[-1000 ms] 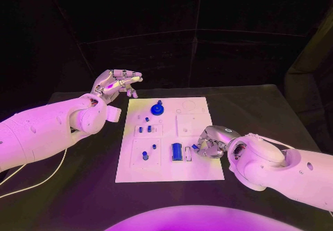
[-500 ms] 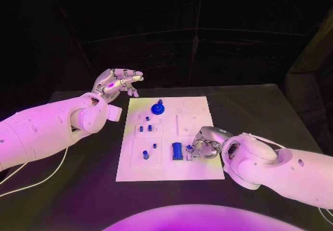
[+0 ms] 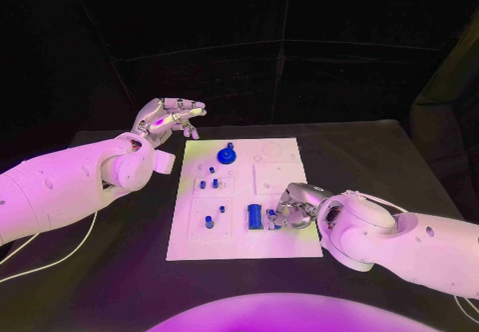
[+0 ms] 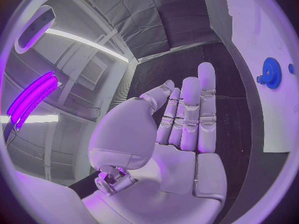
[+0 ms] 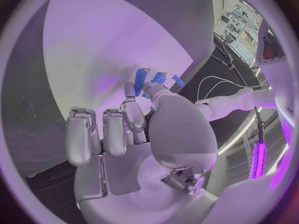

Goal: Assemble the parts on the task board

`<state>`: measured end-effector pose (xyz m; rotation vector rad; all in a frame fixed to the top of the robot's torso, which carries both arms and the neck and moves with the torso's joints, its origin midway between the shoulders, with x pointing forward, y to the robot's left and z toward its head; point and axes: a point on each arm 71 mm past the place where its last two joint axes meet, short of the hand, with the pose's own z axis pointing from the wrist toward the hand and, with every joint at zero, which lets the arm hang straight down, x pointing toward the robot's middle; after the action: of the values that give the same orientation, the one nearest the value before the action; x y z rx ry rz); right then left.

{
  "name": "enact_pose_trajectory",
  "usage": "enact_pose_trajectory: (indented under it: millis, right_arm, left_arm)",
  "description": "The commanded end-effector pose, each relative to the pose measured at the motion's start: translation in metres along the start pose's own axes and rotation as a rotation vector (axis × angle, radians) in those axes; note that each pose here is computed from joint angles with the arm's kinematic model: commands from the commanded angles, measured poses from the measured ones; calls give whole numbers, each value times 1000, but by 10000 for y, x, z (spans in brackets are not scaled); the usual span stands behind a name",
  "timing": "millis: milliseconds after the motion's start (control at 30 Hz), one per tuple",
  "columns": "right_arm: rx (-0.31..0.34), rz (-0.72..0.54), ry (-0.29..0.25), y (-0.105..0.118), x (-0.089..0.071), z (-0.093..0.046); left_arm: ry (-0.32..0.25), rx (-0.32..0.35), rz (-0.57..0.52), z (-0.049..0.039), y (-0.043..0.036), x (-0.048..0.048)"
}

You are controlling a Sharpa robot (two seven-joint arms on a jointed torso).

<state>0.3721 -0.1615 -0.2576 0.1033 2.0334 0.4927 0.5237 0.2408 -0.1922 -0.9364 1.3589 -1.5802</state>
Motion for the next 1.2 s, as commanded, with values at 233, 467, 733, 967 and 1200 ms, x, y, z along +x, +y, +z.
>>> enact_pose_trajectory:
  millis: [233,467,733,967,1200]
  right_arm:
    - [4,-9,13,14,12,22]
    - [11,-9,7,-4,8,42]
    - [16,0,-6,-10,2,68]
    - [10,4,-18,-3,-6,67]
    - [-9,3,-26,-41,-32,25]
  left_arm:
    - [12,2,-11,5,-13,15]
    - [12,1,-11,4,-13,15]
    - [13,-1,-11,6,-11,19]
    - [13,-2,-11,7,-10,19]
    - [14,-3,-12,6,-9,18]
